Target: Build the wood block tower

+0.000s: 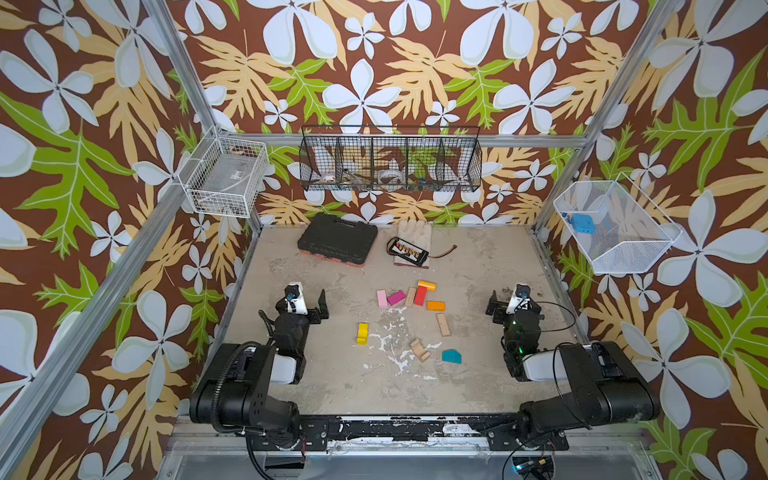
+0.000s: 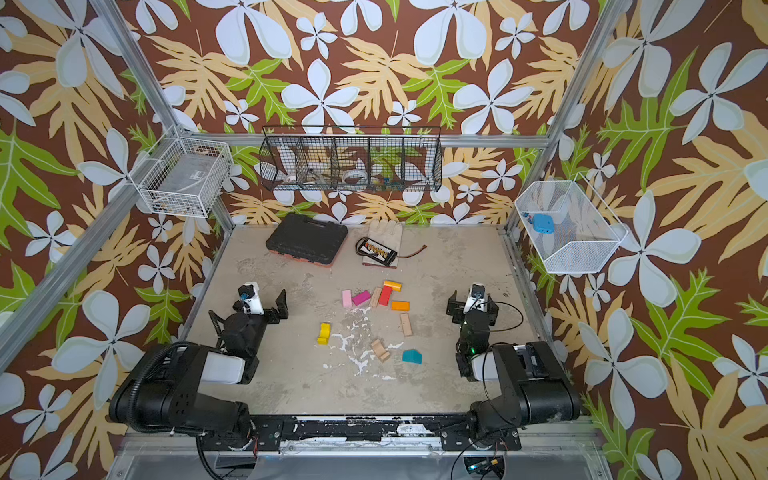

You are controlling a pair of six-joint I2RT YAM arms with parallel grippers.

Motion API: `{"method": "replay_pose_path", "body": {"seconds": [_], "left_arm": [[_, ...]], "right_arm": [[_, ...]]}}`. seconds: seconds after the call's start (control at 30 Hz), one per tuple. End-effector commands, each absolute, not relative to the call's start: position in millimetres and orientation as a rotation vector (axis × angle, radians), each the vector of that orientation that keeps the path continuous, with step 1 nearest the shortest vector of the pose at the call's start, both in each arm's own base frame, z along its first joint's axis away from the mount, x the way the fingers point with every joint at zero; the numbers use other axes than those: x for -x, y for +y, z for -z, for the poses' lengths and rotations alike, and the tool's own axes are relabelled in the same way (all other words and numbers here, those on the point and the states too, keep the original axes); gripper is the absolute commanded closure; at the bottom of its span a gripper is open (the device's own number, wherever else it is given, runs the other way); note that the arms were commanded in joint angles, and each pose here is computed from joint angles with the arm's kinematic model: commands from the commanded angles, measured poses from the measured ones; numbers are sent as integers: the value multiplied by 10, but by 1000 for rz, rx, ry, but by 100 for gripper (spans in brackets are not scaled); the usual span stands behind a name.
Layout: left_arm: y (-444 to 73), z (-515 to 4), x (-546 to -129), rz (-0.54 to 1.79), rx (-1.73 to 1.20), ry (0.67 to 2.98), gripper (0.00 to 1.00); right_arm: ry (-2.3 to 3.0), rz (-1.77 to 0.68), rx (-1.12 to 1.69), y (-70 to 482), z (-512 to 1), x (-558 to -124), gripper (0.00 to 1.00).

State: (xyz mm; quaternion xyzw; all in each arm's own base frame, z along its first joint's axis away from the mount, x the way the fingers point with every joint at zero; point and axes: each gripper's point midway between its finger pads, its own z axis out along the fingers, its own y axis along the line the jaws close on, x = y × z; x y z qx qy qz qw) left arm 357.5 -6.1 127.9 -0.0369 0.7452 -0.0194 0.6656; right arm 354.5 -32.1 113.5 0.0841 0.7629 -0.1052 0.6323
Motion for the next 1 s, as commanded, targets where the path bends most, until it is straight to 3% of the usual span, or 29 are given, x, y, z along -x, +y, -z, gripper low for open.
{"method": "replay_pose_path", "body": {"seconds": [0.0, 0.8, 0.97], "left_arm": [[-58, -1333, -3583, 32, 74, 1661, 0], [-54, -1341, -3576, 33, 78, 1658, 0], [-56, -1523, -3522, 41, 81, 1633, 0]], "right_arm": [[1714, 244, -209, -344, -1208, -3551, 0], [1709, 242, -209, -342, -1218, -3546, 0], [1715, 305, -270, -355, -1458, -3464, 0]]}}
